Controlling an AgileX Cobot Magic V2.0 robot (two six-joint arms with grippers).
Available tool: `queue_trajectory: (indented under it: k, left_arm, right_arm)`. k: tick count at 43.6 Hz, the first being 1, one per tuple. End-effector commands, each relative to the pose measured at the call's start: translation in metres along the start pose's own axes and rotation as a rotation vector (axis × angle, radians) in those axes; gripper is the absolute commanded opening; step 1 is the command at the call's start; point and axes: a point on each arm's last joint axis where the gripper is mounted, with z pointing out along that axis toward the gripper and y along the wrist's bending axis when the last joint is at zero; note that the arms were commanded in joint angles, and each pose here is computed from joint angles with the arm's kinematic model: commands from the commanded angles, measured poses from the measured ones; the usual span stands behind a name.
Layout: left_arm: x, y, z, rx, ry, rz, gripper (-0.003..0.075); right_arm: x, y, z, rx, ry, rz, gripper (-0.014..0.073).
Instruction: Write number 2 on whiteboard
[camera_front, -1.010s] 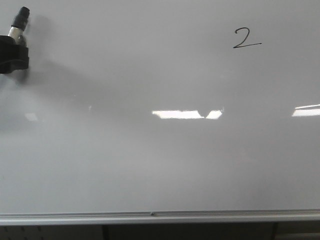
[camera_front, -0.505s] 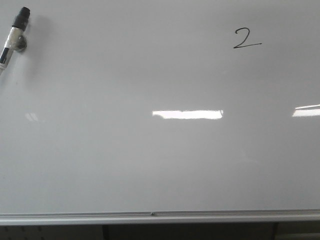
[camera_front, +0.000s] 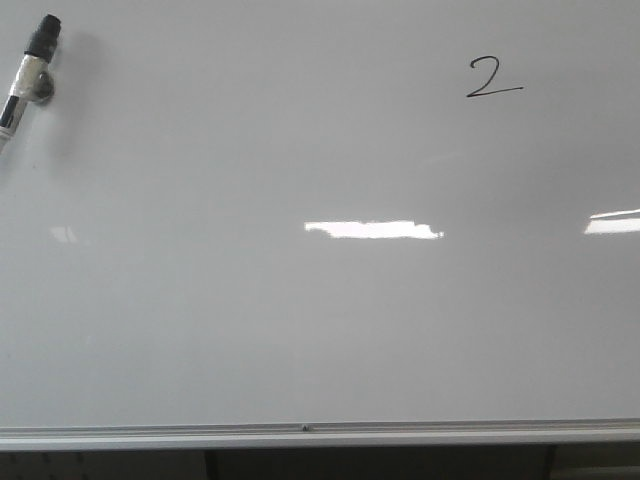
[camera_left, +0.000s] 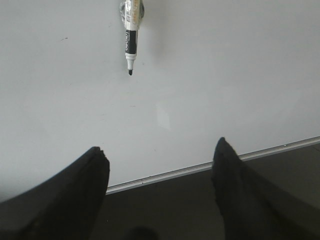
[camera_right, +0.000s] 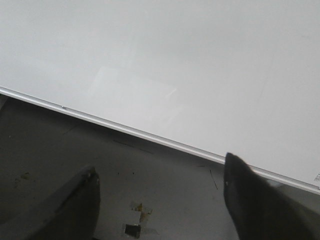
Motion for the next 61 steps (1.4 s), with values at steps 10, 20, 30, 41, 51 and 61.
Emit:
queue_trajectory:
  k: [10, 20, 30, 41, 51, 61]
  left_arm:
    - [0.0044, 0.0065, -0.0224, -0.053, -0.138, 0.013, 0.044]
    - [0.0041, 0.0091, -0.0227, -0.077, -0.144, -0.033, 0.044]
    - [0.0041, 0.0091, -0.0227, -0.077, -0.144, -0.033, 0.0363]
    - [0.0041, 0.0089, -0.0226, -0.075, -0.143, -0.035, 0.0084]
    - [0.0037, 0.0084, -0.0227, -0.069, -0.148, -0.038, -0.002]
    - [0.004, 0.0084, -0.0226, -0.07, -0.144, -0.039, -0.002]
  right_arm:
    - [0.0069, -0.0004, -0.0165, 0.03, -0.174, -0.003, 0.0542]
    - [0.0064, -0.0005, -0.0164, 0.031, -0.177, -0.003, 0.0522]
    - [0.0067, -0.0005, -0.0163, 0.031, -0.174, -0.004, 0.0202]
    - [0.0067, -0.0005, -0.0163, 0.031, -0.174, -0.004, -0.0072]
    - [0.0054, -0.0006, -0.0166, 0.032, -0.188, -0.004, -0.0066]
    - [0.0054, -0.0006, -0.0166, 0.032, -0.188, -0.004, -0.0066]
